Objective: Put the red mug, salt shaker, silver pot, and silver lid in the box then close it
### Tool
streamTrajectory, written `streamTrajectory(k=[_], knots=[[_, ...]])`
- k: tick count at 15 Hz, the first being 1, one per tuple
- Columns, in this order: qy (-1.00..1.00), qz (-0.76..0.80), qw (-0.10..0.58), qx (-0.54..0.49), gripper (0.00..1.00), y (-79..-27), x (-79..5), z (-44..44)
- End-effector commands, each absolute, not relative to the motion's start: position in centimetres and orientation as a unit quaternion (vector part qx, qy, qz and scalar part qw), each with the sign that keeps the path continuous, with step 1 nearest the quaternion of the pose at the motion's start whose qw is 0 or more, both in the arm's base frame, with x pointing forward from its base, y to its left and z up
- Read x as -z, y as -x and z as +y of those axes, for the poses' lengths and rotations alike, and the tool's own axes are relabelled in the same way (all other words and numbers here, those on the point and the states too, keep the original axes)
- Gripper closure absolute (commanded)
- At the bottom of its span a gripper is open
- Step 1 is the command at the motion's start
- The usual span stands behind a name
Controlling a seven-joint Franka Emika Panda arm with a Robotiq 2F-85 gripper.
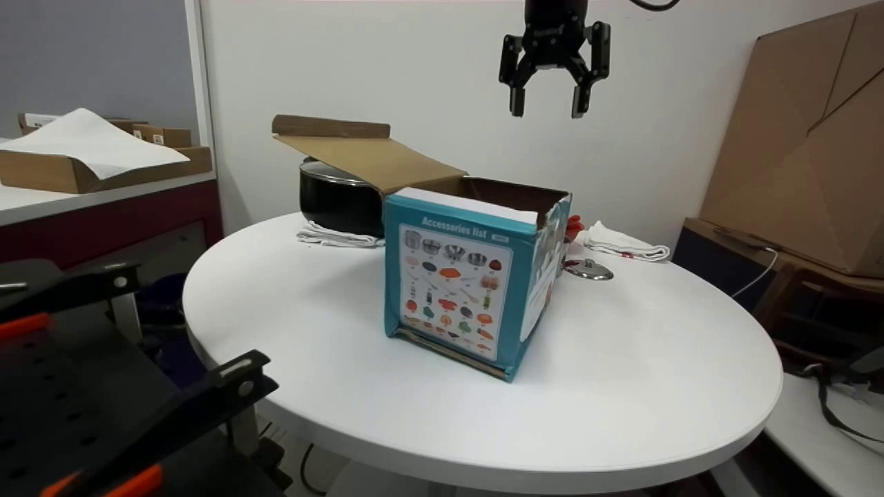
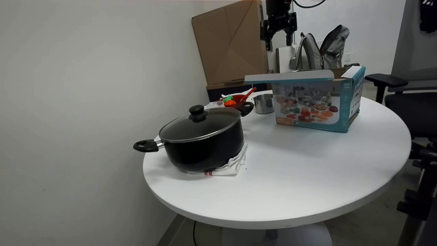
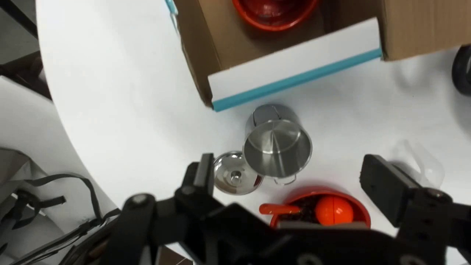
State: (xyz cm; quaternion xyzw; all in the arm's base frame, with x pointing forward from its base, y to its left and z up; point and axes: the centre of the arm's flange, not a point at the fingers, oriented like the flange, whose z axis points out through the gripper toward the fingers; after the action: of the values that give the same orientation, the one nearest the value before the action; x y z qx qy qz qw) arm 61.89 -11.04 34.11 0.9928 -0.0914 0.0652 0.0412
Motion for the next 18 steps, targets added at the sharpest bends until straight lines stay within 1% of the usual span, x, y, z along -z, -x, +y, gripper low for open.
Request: streamTrajectory(k=[1, 4, 7, 12, 18], knots=[[-0.988, -0.130, 0.038, -0.075, 0.00, -67.7, -34.2, -12.5], [-0.986, -0.144, 0.035, -0.077, 0.00, -70.6, -32.1, -13.5], [-0.984, -0.164, 0.029, -0.058, 0.00, -72.3, -28.2, -14.5], [-0.982, -0.190, 0.017, -0.011, 0.00, -73.0, -21.0, -15.5], [-0.976, -0.216, -0.005, 0.008, 0.00, -73.5, -16.3, -17.5]])
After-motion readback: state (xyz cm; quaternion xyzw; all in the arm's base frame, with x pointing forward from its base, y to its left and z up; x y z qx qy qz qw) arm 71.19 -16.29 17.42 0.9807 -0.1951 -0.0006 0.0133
